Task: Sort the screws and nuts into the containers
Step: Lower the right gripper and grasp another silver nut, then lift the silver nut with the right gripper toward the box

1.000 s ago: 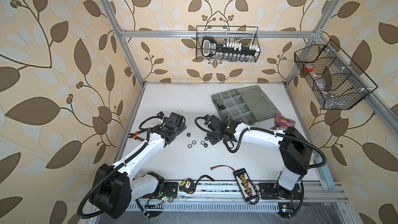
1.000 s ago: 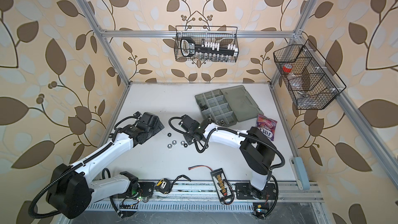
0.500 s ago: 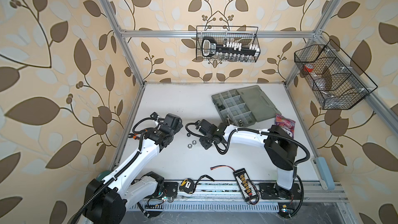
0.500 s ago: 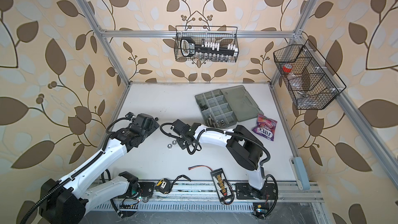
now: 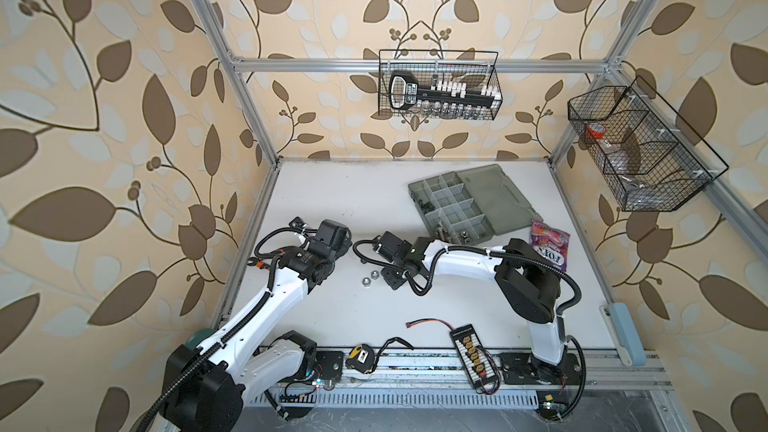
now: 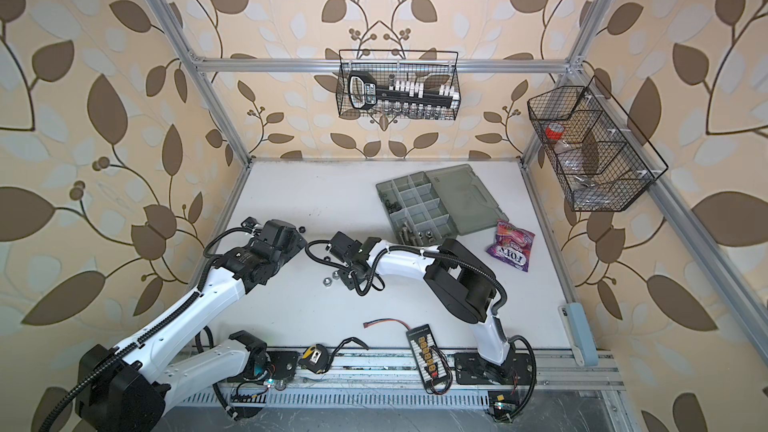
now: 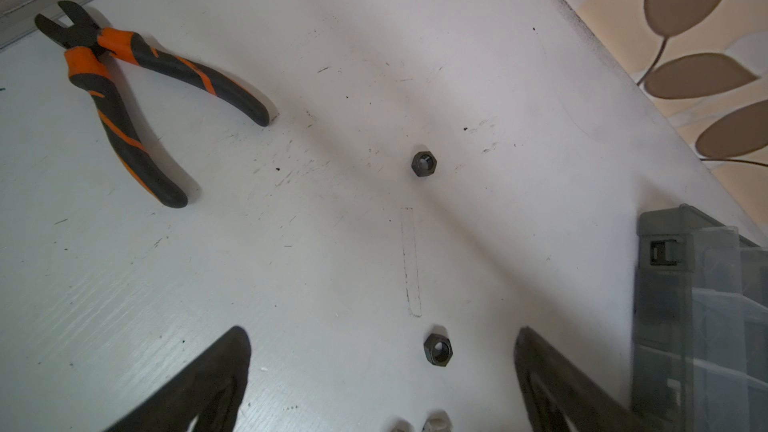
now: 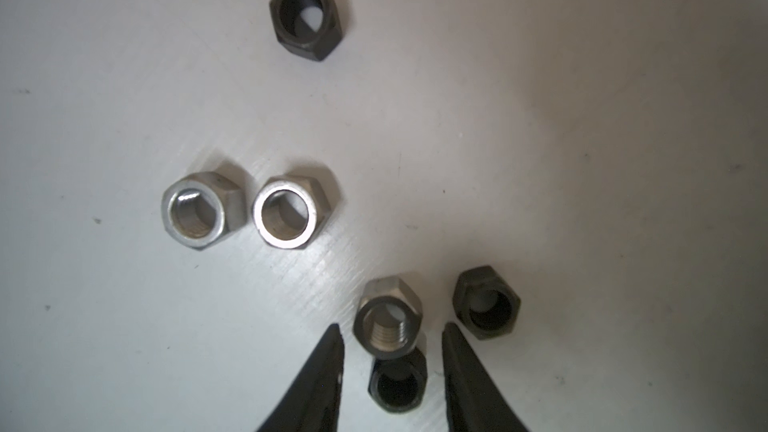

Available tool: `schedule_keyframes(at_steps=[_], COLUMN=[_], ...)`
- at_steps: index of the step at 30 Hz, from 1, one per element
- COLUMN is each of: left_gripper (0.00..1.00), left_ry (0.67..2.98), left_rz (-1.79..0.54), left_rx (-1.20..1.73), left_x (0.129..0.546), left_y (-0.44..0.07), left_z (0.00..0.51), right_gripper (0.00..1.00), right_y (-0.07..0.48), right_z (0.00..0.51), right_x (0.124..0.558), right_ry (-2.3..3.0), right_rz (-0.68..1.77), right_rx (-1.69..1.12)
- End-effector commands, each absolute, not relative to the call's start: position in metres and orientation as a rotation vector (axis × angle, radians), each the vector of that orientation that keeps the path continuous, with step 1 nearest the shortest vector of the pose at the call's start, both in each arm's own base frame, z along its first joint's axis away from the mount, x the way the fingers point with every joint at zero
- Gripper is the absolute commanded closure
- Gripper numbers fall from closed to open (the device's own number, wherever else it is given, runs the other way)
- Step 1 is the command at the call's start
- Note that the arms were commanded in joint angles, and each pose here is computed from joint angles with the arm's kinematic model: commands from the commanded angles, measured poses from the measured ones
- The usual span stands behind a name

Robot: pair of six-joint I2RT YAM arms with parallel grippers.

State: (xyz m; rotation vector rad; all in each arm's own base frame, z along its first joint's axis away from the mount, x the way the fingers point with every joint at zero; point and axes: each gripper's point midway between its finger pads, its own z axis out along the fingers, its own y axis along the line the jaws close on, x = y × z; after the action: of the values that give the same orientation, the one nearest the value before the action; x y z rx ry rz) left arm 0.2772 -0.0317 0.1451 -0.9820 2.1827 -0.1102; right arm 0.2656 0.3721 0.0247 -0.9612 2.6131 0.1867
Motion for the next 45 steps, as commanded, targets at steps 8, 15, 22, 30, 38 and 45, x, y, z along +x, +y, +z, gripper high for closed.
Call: schedule_keyframes(at_steps=[8,15,22,30,38,45], left_gripper=[0.01,0.01,0.01,0.01,0.01,0.01], left_ry=[2.176,2.174,2.17,2.172,2.175,2.174], left_rz=[-0.057,-0.053,-0.052,-0.061,-0.061,-0.065], left_rx=[-1.01,-1.01,-1.01,-1.011,-1.01,-1.011], left_x=[0.272,0.271,0.271,0.272,0.272,0.273], left_y=[-0.022,-0.021,-0.021,-0.022,-0.022,-0.023], left_z=[0.14,0.14,0.141,0.14,0.139,0.139], right_gripper=[0.59,0.61,0.63,0.64,0.68,0.78], right_y=[0.377,0.376,0.367,0.361,0.362,0.363], right_z=[0.008,0.002,0.002,-0.002,0.0,0.0], right_x=[0.264,0.264,0.263,0.258,0.256,0.257], right_ry=[2.646,2.659,2.666,2.679,2.683,2.682], right_rz=[0.167,0.144,0.102,0.088,0.111,0.115], right_rx=[-1.001,-1.0,-0.998,-1.005,-1.006,-1.007])
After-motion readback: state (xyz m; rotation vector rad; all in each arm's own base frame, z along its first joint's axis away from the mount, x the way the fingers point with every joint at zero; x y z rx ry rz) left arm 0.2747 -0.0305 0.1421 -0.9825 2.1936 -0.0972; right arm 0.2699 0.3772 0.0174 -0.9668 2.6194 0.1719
